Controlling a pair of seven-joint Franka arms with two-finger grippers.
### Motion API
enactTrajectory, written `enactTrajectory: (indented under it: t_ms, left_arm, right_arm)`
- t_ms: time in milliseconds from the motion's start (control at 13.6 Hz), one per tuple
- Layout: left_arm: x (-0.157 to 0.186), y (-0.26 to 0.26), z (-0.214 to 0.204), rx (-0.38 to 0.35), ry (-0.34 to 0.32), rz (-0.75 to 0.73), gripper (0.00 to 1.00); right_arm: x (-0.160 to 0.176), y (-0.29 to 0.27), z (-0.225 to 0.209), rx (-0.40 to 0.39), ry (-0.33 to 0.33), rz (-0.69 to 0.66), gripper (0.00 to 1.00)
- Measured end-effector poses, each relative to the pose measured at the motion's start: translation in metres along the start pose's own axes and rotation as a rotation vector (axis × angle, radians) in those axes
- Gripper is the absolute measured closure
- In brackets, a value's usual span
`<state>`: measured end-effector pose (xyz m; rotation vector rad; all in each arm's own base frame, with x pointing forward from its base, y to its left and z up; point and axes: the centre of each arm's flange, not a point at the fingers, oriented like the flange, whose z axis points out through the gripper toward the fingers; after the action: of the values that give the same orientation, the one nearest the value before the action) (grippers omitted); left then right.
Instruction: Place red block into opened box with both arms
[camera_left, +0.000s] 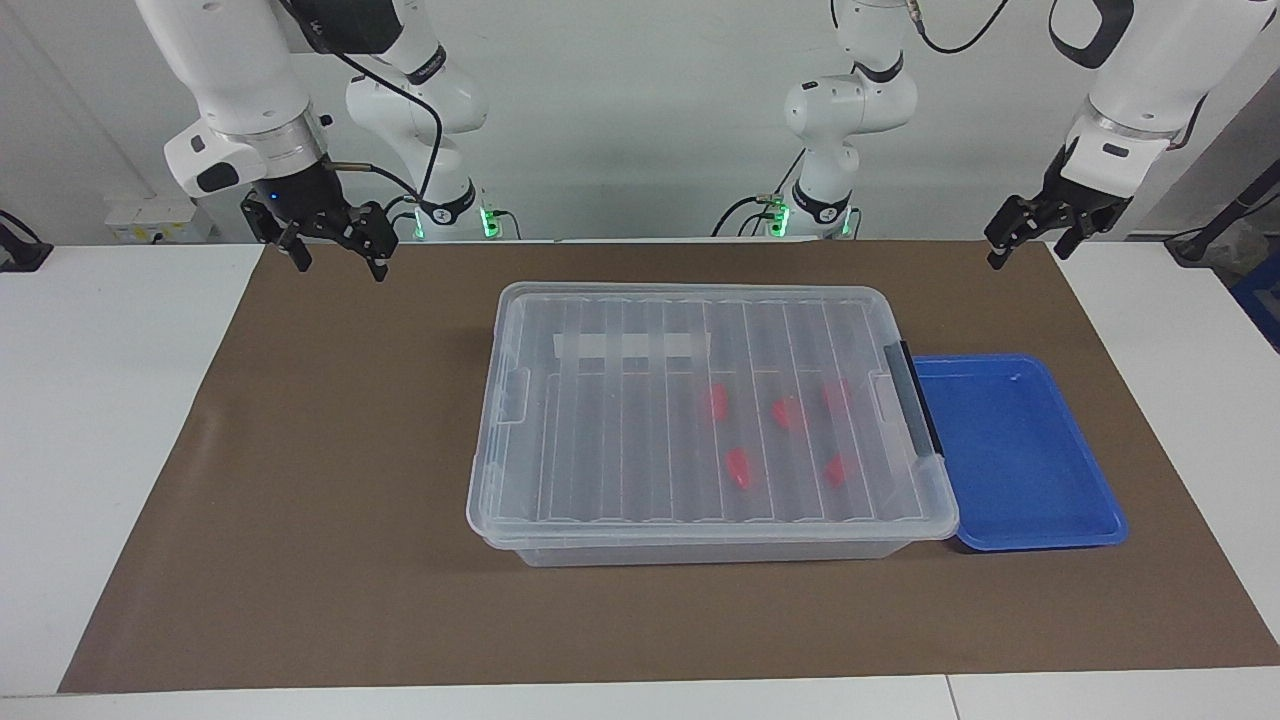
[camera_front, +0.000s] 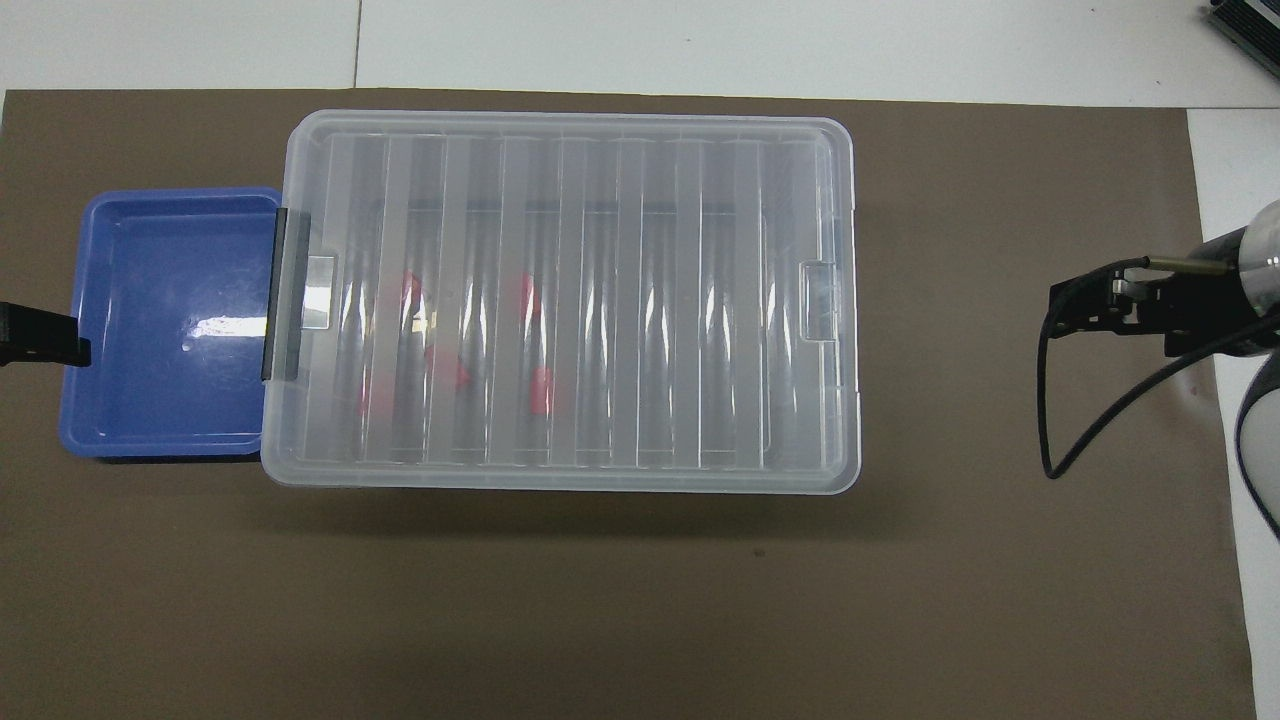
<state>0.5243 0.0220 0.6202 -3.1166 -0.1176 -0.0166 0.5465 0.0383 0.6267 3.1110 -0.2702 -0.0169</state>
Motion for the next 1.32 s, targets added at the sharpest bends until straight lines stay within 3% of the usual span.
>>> enactTrajectory:
  t_ms: [1319]
  left_arm:
    - [0.000,-0.005,0.000,-0.001,-0.001,-0.008,0.00]
  right_arm:
    - [-0.001,0.000,0.006,-0.004,-0.017,-0.005,0.00]
